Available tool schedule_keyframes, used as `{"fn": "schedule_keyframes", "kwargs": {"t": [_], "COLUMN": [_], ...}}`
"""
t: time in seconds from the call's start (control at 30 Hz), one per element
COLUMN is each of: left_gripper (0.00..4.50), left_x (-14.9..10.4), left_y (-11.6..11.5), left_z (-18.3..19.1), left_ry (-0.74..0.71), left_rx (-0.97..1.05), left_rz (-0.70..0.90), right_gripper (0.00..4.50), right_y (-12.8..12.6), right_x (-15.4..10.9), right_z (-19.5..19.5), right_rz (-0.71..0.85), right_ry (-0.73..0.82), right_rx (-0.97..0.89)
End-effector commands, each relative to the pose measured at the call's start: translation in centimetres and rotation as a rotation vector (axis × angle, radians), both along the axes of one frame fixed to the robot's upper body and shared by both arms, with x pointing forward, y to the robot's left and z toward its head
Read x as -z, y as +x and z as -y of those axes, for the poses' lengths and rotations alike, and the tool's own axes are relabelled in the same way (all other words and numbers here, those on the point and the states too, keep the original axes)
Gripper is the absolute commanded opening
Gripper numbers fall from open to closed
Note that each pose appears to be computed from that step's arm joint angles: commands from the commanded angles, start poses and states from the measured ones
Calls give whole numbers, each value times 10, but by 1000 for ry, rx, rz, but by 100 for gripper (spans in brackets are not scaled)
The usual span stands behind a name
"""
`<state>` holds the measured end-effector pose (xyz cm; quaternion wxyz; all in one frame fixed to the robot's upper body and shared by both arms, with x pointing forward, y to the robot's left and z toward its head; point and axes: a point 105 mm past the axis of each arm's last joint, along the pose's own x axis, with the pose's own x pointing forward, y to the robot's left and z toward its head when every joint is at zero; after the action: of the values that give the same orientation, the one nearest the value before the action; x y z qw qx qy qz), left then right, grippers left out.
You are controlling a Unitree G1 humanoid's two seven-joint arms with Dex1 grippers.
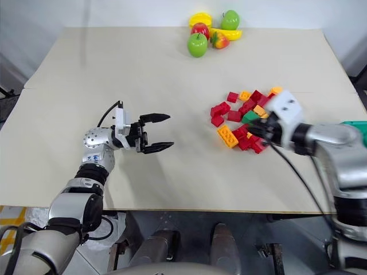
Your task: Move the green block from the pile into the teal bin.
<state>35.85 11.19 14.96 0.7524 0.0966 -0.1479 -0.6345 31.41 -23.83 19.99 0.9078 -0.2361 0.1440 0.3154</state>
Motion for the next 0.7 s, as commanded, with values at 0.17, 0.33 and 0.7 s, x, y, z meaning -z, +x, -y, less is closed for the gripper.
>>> {"fn": "schedule_keyframes", "kwargs": {"t": [0.17, 0.33, 0.7], "left_gripper": [450, 450, 450], "left_x": [-9, -10, -14], "left_y": [0, 1, -1], "left_z": [-2, -2, 7], "left_ry": [0, 1, 17], "left_rx": [12, 6, 46], "left_rz": [21, 25, 47], "right_gripper": [384, 447, 447], "right_y": [-11, 14, 90], "right_x": [-16, -18, 10], "right_z": [18, 14, -26], "right_rz": [9, 36, -92], "right_ry": [-50, -24, 27], "right_rx": [34, 90, 150]}}
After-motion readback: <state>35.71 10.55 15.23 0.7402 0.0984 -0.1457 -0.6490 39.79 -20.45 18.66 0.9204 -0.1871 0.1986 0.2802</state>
